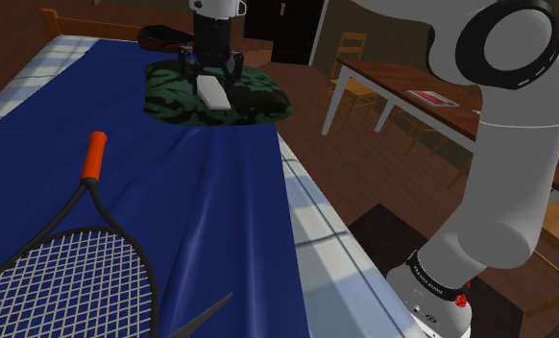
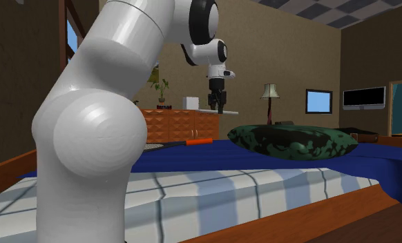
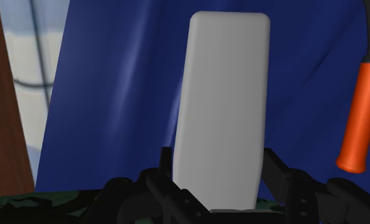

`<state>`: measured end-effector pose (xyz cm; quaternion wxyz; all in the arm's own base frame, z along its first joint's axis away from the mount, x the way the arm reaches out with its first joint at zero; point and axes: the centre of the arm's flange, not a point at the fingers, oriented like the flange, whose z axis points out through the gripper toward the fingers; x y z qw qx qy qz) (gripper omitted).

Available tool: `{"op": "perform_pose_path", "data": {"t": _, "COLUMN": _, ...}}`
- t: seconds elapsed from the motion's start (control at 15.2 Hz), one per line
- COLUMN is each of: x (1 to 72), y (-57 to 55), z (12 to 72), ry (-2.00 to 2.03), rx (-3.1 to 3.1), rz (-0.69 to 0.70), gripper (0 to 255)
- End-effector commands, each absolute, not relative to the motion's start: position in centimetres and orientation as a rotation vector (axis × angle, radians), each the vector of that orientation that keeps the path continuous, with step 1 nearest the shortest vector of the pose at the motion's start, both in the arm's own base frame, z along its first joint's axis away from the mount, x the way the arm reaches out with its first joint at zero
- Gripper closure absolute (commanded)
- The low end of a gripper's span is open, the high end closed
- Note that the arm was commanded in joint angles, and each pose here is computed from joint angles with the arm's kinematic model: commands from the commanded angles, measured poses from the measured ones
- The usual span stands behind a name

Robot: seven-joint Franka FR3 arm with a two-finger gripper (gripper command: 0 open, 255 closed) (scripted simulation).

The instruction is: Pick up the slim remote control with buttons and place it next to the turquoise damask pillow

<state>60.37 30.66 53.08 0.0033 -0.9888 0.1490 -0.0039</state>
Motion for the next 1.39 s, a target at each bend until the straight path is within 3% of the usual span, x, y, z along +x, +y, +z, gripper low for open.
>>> {"op": "perform_pose_path", "data": {"t": 0.0, "x": 60.6, "y": 30.6, "z": 52.0, "ry": 0.467, "rx": -3.1, "rz": -0.014, "gripper": 255}}
{"op": "perform_pose_path", "data": {"t": 1.32, "x": 60.6, "y": 30.6, "z": 41.4, "ry": 0.467, "rx": -3.1, "rz": -0.014, "gripper": 255}}
